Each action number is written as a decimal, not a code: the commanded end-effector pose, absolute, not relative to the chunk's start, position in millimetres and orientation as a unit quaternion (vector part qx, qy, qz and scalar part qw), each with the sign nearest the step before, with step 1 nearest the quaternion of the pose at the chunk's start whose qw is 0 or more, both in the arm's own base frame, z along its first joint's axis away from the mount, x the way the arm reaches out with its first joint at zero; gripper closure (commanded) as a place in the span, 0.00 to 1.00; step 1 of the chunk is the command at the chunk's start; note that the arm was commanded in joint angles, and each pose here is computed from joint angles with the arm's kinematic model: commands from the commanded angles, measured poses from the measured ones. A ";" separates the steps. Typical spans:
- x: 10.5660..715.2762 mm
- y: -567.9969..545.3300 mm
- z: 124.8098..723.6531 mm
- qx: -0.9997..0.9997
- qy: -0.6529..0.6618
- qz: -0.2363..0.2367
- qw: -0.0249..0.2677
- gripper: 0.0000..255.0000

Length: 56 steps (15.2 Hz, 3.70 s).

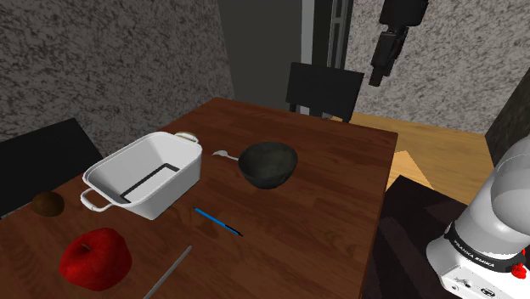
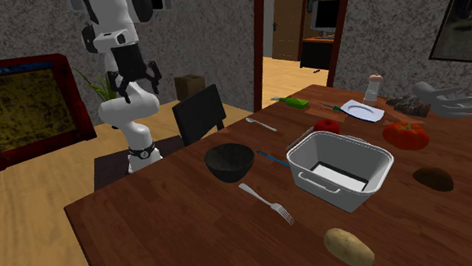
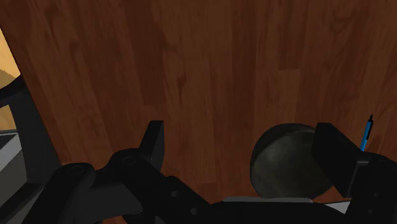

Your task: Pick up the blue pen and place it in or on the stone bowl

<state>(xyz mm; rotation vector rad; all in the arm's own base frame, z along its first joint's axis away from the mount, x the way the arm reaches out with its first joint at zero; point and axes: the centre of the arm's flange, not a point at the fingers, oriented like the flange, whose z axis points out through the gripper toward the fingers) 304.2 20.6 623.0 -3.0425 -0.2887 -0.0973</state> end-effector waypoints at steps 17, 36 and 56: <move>389.6 189.9 527.3 -0.992 -0.114 -0.037 0.033 0.00; 484.2 392.8 411.2 -0.989 -0.138 -0.043 0.023 0.00; 513.9 454.8 336.8 -0.988 -0.145 -0.045 0.019 0.00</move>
